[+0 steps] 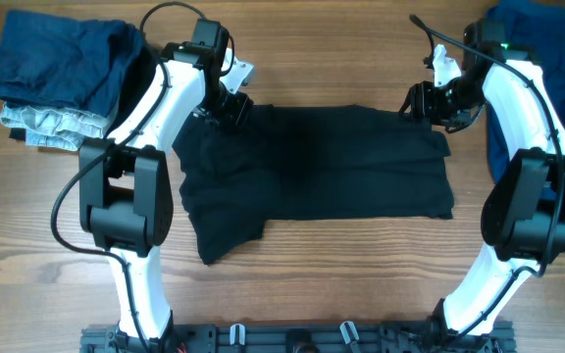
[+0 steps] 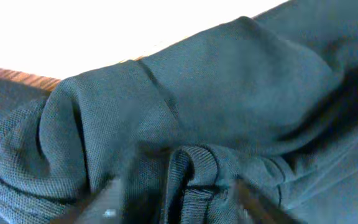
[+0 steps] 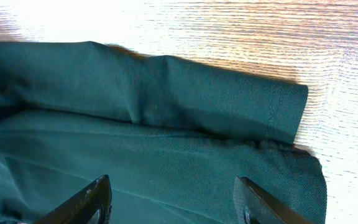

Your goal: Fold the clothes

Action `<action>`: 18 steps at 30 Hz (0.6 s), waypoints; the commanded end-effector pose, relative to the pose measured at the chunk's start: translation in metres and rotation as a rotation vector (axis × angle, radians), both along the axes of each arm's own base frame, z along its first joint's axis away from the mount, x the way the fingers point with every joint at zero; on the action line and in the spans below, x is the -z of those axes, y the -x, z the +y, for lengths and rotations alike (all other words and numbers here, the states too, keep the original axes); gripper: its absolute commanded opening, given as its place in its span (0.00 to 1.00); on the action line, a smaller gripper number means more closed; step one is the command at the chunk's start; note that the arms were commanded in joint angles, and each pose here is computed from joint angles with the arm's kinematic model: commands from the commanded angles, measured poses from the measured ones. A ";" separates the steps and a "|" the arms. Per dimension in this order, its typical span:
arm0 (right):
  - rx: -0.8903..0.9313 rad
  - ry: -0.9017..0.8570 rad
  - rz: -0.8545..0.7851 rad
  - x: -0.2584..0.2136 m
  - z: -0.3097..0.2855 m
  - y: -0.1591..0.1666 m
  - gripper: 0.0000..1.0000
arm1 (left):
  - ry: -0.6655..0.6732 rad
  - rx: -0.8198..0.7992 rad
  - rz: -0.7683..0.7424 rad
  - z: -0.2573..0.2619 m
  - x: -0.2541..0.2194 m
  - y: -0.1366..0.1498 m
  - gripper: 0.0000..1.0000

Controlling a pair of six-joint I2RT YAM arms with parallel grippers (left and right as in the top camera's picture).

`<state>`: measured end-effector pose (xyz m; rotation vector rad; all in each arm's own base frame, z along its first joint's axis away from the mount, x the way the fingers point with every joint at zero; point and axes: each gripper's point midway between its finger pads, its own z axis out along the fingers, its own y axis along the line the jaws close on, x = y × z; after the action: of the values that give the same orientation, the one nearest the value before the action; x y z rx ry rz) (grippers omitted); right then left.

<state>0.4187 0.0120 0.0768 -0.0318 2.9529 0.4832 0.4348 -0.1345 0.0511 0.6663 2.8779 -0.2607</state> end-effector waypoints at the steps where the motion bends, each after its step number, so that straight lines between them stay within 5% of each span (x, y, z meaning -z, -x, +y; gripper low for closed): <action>1: 0.008 0.012 -0.023 -0.008 -0.003 -0.001 0.64 | 0.028 0.045 -0.059 -0.007 -0.020 -0.006 0.34; 11: 0.008 0.012 -0.023 -0.008 -0.003 -0.001 0.64 | 0.020 0.075 0.020 -0.004 -0.016 0.014 0.31; 14: 0.008 0.012 -0.023 -0.008 -0.003 -0.001 0.64 | 0.020 0.074 0.016 -0.004 -0.017 0.013 0.05; 18: 0.008 0.013 -0.023 -0.008 -0.003 -0.001 0.64 | -0.013 0.055 -0.046 0.000 -0.022 -0.002 0.04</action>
<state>0.4194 0.0119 0.0769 -0.0326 2.9500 0.4822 0.4231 -0.1343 0.0501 0.7464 2.9005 -0.2806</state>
